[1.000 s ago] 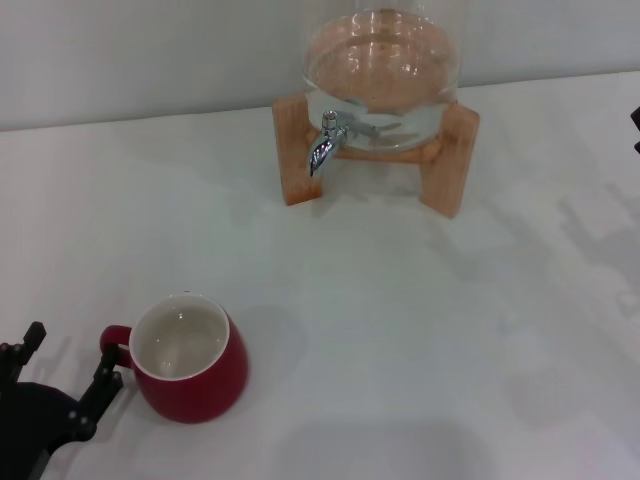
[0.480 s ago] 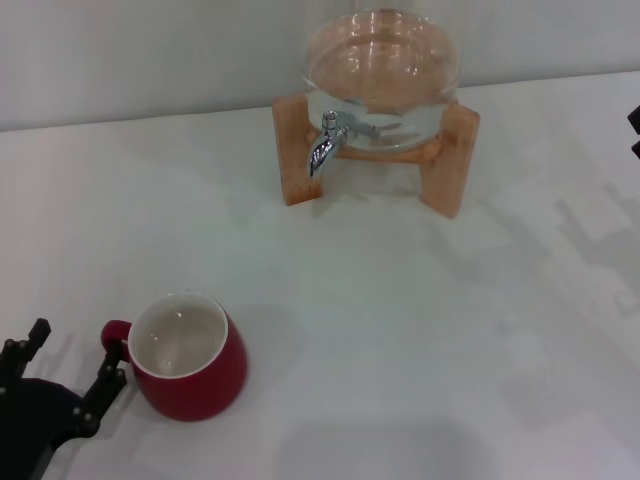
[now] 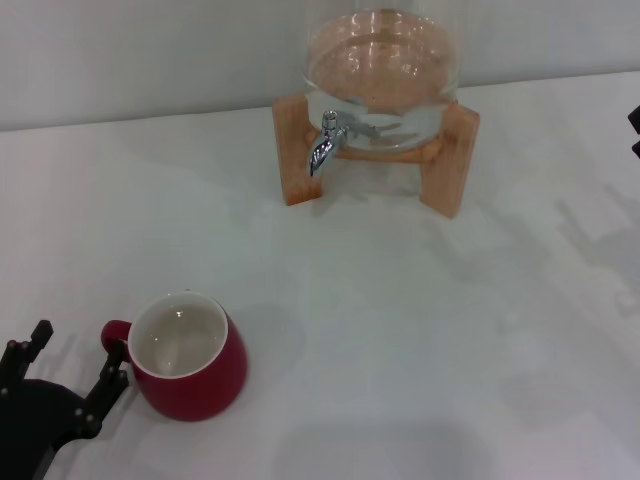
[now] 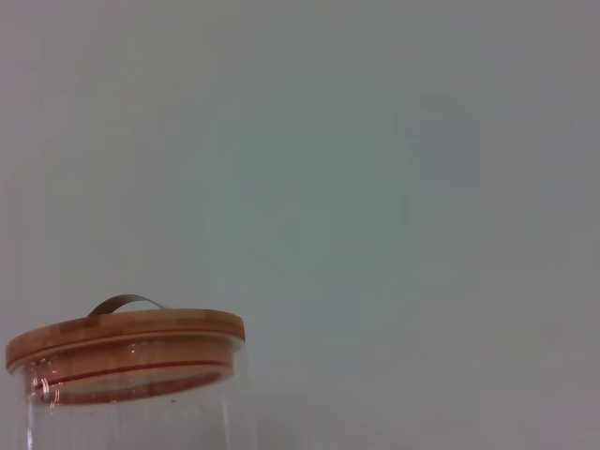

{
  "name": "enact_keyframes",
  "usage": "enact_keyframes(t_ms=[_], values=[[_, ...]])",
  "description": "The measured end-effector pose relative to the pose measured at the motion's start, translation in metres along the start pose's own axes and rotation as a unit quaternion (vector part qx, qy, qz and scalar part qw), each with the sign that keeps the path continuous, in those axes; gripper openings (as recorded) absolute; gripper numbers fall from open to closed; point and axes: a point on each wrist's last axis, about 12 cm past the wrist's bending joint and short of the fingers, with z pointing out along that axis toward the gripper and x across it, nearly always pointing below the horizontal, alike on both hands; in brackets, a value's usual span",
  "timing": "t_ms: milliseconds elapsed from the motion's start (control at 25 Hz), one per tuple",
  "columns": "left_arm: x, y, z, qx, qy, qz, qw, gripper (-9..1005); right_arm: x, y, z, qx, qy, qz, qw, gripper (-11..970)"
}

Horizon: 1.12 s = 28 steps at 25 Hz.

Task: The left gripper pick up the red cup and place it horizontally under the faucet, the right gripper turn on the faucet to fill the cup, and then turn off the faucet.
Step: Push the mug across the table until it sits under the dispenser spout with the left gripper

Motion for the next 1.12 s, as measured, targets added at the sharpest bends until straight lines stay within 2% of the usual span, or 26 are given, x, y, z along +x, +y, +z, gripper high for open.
enact_keyframes(t_ms=[1120], values=[[-0.0009,0.0081,0.0049,0.001,0.001,0.012,1.000,818,-0.0010,0.0011,0.0004,-0.004,-0.005,0.001,1.000,784]])
